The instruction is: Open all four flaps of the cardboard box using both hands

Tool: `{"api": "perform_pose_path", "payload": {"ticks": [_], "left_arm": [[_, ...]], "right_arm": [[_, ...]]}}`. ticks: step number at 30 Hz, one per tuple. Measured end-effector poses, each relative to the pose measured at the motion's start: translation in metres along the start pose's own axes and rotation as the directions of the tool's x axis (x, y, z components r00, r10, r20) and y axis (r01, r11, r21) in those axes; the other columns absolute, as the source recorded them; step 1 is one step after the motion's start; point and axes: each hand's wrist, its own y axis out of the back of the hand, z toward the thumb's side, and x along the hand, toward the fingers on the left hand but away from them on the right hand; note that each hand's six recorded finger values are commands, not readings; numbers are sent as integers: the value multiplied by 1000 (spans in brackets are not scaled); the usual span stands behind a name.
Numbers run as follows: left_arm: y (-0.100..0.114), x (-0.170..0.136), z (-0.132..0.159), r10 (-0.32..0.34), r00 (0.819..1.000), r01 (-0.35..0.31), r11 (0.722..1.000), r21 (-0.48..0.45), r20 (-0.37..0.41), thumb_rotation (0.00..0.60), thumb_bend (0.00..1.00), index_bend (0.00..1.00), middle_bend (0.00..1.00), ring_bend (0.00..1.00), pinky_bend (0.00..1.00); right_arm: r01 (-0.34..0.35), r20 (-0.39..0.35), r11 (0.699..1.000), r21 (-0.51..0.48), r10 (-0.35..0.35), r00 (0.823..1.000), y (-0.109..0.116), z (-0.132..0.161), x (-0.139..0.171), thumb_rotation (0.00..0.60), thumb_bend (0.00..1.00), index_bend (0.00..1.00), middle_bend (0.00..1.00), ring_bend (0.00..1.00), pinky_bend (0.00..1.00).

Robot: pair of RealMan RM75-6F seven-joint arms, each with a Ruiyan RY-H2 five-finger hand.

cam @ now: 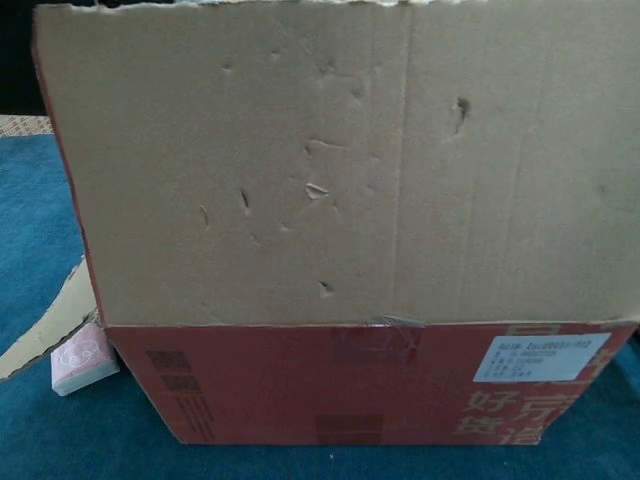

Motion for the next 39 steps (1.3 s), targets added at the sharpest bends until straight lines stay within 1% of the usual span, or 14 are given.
{"api": "perform_pose_path", "payload": {"ticks": [1,4,7,10,19,25,33,36,39], "left_arm": [[-3,-4,1,-37,999,37,999,-13,6,127,117,359,0,0,0],[-9,-16,0,-113,994,113,993,-26,7,126,117,360,0,0,0],[-16,-27,-3,-176,984,175,983,-54,-3,124,118,360,0,0,0],[-18,-35,-5,-213,977,212,975,-62,-14,124,118,360,0,0,0],[-28,-47,-13,-270,963,266,959,-102,-23,124,120,360,0,0,0],[-29,-50,-16,-287,957,282,952,-115,-29,122,121,360,0,0,0],[-32,-52,-20,-322,946,314,941,-126,-47,117,121,360,0,0,0],[-32,-53,-19,-323,945,316,941,-119,-45,117,122,359,0,0,0],[-30,-53,-18,-309,950,303,948,-99,-45,117,121,360,0,0,0]], "right_arm": [[0,-1,1000,0,0,1000,0,0,0,600,1000,167,165,0,58],[-1,-4,1000,2,1,1000,0,2,-1,600,1000,167,165,0,58],[-1,-6,1000,4,1,1000,0,4,-1,600,1000,167,165,0,58],[0,-4,1000,3,0,1000,0,4,0,600,1000,167,165,0,58],[-2,-4,1000,5,2,1000,0,6,1,600,1000,167,165,0,58],[-1,-4,1000,3,1,1000,0,6,1,600,1000,167,165,0,58],[2,-3,1000,1,-2,1000,0,6,2,600,1000,167,165,0,58],[4,-3,1000,0,-4,1000,1,6,2,600,1000,167,165,0,58],[5,-4,1000,-1,-5,1000,1,6,3,600,1000,167,165,0,58]]}}
